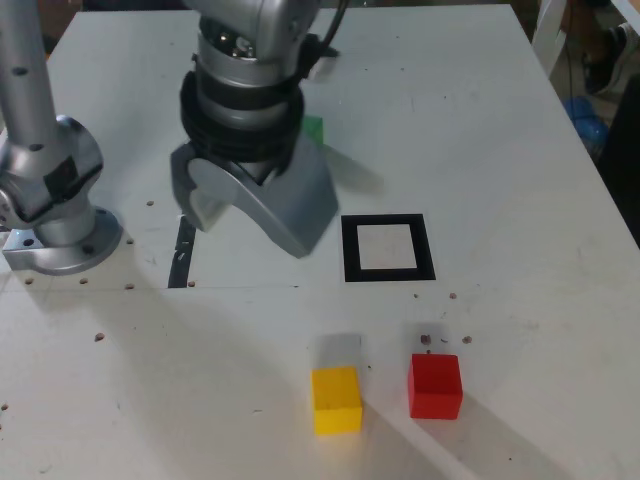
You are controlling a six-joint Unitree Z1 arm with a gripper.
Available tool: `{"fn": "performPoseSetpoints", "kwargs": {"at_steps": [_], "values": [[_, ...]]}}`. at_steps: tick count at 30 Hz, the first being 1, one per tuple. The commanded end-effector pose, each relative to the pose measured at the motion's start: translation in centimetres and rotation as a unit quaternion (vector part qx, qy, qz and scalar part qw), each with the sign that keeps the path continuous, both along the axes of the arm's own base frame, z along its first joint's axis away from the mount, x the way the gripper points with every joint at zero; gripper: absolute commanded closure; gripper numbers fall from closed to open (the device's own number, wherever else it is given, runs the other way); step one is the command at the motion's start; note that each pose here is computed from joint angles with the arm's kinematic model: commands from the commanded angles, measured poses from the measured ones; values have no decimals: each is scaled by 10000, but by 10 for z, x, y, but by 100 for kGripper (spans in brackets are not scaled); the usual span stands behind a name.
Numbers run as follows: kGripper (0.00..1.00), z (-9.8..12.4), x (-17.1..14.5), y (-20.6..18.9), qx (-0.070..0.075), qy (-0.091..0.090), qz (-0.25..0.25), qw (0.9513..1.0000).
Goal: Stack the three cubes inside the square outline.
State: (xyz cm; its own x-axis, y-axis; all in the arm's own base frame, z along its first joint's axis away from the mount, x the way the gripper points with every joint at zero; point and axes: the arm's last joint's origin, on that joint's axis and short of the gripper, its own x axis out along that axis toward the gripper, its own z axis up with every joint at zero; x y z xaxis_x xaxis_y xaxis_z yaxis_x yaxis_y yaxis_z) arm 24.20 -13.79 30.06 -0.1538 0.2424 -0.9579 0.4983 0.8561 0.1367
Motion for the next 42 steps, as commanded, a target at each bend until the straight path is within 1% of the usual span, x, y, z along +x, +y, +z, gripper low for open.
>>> {"fn": "performPoseSetpoints", "kwargs": {"at_steps": [1, 3, 5, 7, 9, 12, 16, 18, 19, 21, 24, 27, 30, 34, 42], "values": [[1, 32, 22, -22, -296, -632, -323, 9970], [1, 38, 29, -36, -225, -720, -716, 9946], [1, 42, 35, -50, -164, -784, -1085, 9909], [1, 45, 40, -64, -144, -822, -1396, 9867], [1, 45, 45, -77, -172, -829, -1628, 9830], [1, 41, 54, -95, -276, -756, -1836, 9797], [1, 31, 65, -112, -406, -642, -1966, 9775], [1, 26, 69, -117, -414, -594, -2053, 9760], [1, 24, 71, -118, -391, -571, -2106, 9751], [2, 19, 74, -120, -291, -531, -2226, 9730], [3, 8, 79, -122, -37, -443, -2415, 9694], [4, -6, 83, -123, 214, -285, -2561, 9660], [5, -22, 86, -125, 366, -93, -2625, 9642], [6, -38, 91, -129, 447, 50, -2640, 9635], [8, -65, 105, -137, 501, 156, -2648, 9629]]}}
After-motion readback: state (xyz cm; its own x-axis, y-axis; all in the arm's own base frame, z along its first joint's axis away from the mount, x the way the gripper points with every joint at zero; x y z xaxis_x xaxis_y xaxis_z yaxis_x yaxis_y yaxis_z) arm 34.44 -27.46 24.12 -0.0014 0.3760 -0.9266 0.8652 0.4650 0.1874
